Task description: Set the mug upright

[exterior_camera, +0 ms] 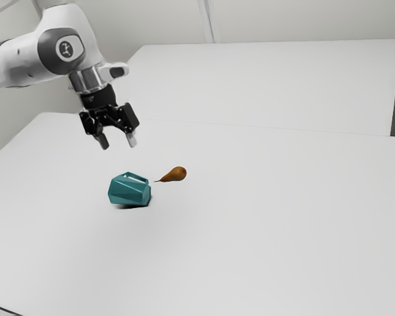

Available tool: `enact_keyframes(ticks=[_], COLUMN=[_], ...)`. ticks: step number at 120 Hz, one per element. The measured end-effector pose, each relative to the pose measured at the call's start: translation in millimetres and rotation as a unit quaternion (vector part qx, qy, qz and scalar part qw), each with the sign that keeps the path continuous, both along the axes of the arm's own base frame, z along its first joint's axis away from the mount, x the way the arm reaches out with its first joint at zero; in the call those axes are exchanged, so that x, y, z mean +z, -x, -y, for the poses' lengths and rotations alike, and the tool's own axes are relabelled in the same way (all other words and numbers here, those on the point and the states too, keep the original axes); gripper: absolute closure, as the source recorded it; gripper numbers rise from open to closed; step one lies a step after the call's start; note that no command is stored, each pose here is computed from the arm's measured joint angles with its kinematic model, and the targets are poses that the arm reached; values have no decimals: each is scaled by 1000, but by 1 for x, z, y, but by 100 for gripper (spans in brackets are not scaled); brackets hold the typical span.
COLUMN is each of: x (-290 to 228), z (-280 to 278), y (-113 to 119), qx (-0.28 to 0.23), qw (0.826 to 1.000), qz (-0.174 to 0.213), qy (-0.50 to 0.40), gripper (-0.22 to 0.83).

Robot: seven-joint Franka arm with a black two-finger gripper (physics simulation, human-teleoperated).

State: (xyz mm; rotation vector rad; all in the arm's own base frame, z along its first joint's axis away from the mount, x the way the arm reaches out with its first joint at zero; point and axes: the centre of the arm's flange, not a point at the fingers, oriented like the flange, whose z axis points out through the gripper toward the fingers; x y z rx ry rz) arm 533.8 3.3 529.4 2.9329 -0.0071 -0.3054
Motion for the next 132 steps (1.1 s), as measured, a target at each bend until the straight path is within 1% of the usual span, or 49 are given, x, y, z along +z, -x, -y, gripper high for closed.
enact_keyframes(ticks=[14, 33, 41, 54, 61, 95, 111, 132], x=[-35, -67, -88, -116, -131, -189, -208, -228], z=[-27, -73, -103, -170, -190, -201, -201, -209], y=[0, 0, 1, 11, 13, 1, -5, -19], qx=[-8, -6, 12, 65, 77, 75, 69, 53], qw=[998, 994, 991, 982, 978, 954, 944, 935], qz=[-1, 18, 19, 32, 37, 51, 61, 82], qy=[59, 105, 130, 172, 192, 286, 317, 340], gripper=[0, 0, 0, 0, 0, 0, 0, 0])
